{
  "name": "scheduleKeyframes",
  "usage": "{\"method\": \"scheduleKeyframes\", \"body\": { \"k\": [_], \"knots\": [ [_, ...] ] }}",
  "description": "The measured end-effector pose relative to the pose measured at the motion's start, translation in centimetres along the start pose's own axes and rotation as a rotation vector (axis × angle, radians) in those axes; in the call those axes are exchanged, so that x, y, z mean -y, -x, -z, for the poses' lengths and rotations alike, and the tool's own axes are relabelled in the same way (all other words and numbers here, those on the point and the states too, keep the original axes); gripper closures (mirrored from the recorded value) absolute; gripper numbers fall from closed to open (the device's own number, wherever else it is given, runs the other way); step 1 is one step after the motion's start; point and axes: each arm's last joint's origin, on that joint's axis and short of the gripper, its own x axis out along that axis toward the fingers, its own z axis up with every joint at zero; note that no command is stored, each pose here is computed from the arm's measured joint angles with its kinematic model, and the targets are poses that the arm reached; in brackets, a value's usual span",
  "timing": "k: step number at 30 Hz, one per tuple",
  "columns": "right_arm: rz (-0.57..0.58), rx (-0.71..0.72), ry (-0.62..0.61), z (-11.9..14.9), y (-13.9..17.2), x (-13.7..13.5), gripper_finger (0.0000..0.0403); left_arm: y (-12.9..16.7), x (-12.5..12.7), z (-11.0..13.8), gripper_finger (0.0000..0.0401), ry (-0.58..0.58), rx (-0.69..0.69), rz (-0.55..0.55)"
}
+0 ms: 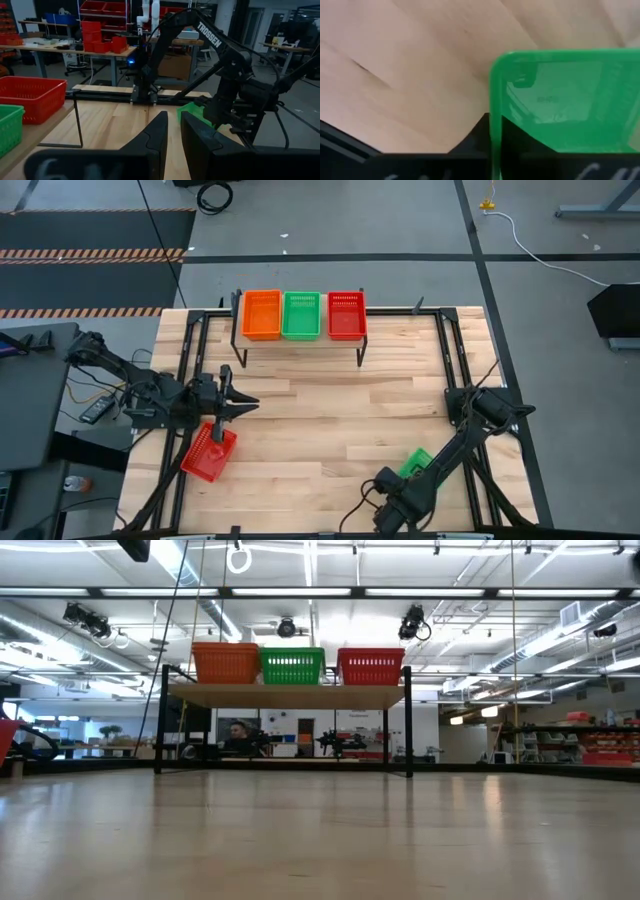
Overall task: Stack baskets on shelf by color
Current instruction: Stack the green bin on the green bin on the shelf
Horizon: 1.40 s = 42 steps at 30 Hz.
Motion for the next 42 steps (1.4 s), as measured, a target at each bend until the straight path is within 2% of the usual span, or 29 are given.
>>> {"method": "scheduleKeyframes", "body": {
  "k": [7,13,23,32,42],
  "knots": [
    [-0.046,0.029,0.137,-3.5,0.7,-0.6,0.0391,-0.7,0.4,0.6,0.0344,-0.008,-0.031,-0.003],
    [-0.103,0.113,0.28,-6.7,1.0,-1.1,0.0394,-0.9,0.5,0.4,0.0348,0.009,-0.004,0.0],
    [-0.083,0.203,0.498,-11.3,2.2,-0.8,0.0395,-0.6,1.1,0.4,0.0351,0.021,-0.005,0.037],
    [-0.092,0.412,0.672,-14.7,8.8,-1.8,0.0395,-0.6,1.2,0.4,0.0351,0.005,-0.002,0.047],
    [0.076,0.683,0.812,-17.7,16.5,-0.5,0.0396,-0.6,1.2,0.4,0.0351,0.001,-0.002,0.047]
  ]
}}
